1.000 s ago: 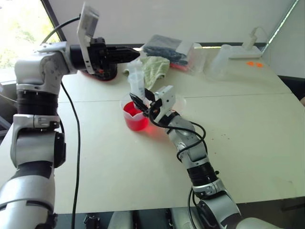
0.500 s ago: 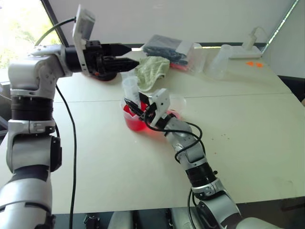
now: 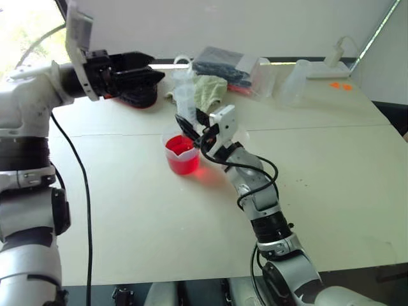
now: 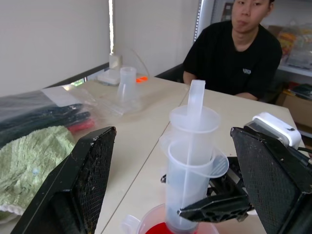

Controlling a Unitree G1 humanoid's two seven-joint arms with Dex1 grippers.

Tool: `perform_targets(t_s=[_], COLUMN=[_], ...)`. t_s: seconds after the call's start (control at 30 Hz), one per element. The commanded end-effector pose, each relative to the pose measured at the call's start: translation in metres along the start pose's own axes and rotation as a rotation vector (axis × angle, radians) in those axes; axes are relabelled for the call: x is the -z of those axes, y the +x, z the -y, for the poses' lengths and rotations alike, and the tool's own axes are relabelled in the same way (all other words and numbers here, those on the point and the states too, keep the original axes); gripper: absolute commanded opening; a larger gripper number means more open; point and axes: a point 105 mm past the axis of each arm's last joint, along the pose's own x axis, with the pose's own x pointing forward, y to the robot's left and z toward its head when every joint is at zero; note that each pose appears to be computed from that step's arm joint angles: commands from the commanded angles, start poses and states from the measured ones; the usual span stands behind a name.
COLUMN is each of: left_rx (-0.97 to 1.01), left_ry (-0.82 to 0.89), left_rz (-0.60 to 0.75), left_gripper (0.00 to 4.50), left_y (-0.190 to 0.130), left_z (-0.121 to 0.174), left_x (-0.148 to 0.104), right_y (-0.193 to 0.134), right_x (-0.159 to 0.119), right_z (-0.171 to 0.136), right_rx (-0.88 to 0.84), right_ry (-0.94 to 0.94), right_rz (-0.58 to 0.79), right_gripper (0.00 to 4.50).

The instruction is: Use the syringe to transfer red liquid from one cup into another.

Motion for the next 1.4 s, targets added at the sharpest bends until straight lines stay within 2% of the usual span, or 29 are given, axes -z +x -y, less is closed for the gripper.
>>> perform_targets(t_s=[0.03, 0.53, 0.67, 0.77, 0.97, 1.1, 1.23, 1.4], left_rx=[0.006, 0.057, 0.098, 0.12, 0.172, 0.194, 0.238, 0.351], left_ry=[0.011, -0.026, -0.028, -0.031, -0.033, -0.022, -0.009, 0.02], left_rz=[0.088, 0.09, 0.091, 0.095, 0.086, 0.082, 0.099, 0.13], left_gripper=[3.94, 3.94, 3.94, 3.94, 3.94, 3.94, 3.94, 3.94], left_y=[-0.008, 0.014, 0.024, 0.031, 0.049, 0.061, 0.079, 0.113], left_z=[0.008, 0.01, 0.01, 0.009, 0.009, 0.006, 0.009, 0.027], left_x=[-0.018, 0.003, 0.006, 0.007, 0.013, 0.014, 0.007, -0.008], right_y=[0.004, -0.003, -0.011, -0.023, -0.049, -0.056, -0.059, -0.061], right_x=[-0.046, -0.072, -0.099, -0.105, -0.088, -0.07, -0.058, -0.049], right_z=[0.008, 0.015, 0.032, 0.046, 0.067, 0.07, 0.07, 0.066], right_rx=[0.034, 0.064, 0.122, 0.169, 0.246, 0.265, 0.276, 0.276], right_ry=[-0.013, -0.047, -0.083, -0.129, -0.174, -0.168, -0.161, -0.146], right_rz=[0.143, 0.168, 0.205, 0.191, 0.105, 0.061, 0.037, 0.028], right_gripper=[1.42, 1.42, 1.42, 1.42, 1.42, 1.42, 1.42, 1.42])
